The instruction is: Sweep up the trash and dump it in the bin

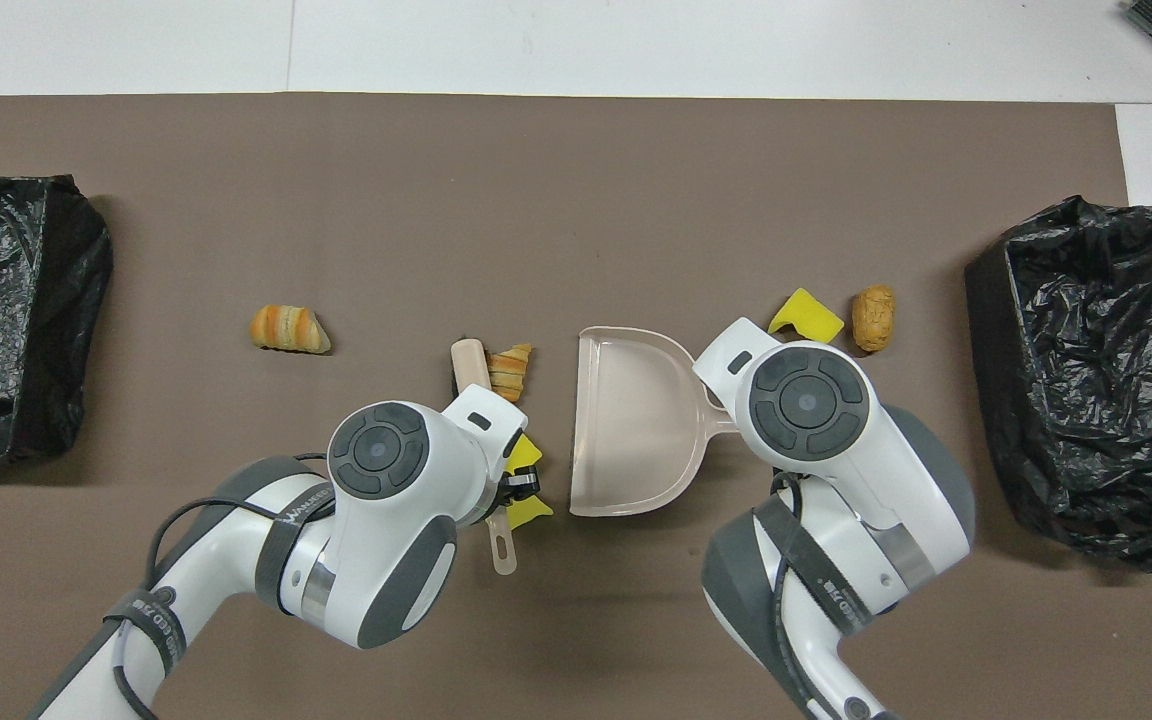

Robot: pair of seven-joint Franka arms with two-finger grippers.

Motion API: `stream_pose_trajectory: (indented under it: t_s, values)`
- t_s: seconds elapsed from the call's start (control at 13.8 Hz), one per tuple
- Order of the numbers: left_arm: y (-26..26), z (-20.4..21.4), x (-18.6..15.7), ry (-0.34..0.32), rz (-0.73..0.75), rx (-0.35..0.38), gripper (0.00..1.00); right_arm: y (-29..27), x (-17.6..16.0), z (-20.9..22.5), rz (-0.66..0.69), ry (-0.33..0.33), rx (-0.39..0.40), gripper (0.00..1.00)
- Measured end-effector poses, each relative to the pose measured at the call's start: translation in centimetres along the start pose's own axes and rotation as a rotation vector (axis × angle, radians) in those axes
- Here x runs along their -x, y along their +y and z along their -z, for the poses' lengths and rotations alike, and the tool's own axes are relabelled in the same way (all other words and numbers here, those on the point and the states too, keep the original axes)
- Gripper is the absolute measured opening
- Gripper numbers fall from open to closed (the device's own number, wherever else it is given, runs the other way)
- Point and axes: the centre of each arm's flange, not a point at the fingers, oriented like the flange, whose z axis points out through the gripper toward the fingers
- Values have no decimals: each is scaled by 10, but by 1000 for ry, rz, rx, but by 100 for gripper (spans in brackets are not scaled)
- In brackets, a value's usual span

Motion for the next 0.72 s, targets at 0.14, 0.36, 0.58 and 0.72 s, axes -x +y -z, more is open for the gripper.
stream_pose_trajectory:
  t_s: [0.14,0.36,0.58,0.72]
  values:
    - [23,-8,11,-8,-26,30,26,-6,-1,-4,-10,25,-10,33]
    - [56,-8,24,-26,-56,75,26,-9,0,-7,-32,55,-33,33]
    - [80,-7,38,-41,-90,101,26,-9,1,-8,-56,81,-55,33]
    - [93,1,46,-45,-109,119,26,-8,2,-9,-44,87,-56,33]
